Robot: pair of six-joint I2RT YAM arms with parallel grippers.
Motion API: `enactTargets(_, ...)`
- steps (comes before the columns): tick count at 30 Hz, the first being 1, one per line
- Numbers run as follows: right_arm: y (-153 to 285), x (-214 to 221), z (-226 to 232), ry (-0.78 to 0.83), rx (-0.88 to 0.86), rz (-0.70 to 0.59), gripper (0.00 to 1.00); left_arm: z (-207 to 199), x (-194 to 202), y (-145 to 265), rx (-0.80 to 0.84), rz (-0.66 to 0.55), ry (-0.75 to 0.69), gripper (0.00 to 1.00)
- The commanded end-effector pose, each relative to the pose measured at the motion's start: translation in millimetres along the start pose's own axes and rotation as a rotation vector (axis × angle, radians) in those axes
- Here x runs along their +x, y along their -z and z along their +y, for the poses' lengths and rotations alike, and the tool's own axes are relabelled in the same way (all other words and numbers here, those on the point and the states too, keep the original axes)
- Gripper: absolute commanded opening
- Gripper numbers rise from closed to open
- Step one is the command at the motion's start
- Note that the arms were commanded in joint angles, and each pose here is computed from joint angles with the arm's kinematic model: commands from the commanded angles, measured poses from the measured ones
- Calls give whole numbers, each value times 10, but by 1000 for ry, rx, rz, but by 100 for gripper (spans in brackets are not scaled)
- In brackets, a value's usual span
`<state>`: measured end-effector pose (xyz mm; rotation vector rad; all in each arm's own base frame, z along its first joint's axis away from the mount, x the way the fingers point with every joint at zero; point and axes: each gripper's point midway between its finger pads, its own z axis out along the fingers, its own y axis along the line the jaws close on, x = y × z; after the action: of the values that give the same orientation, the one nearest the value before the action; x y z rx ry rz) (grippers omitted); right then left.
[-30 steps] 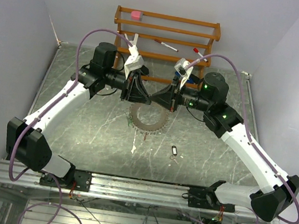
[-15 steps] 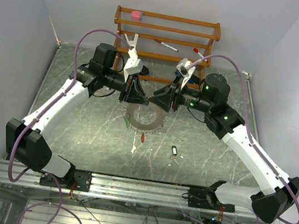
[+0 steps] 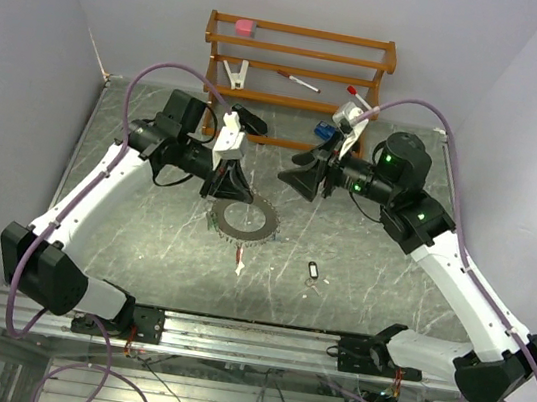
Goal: Put the keys on the keyring
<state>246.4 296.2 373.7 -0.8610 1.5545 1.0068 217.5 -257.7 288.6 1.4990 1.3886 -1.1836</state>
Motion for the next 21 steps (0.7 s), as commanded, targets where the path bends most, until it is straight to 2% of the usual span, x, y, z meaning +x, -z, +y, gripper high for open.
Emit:
enactTargets(1, 36, 139, 77, 30, -61, 31, 55, -192, -217, 61, 65, -55, -102, 9)
enactTargets(7, -134, 258, 115, -42, -138, 57, 53, -201, -177, 46, 67, -39, -113, 9)
enactTargets(21, -364, 429, 195, -107, -123, 107, 48, 76, -39, -5, -30, 28, -82, 7)
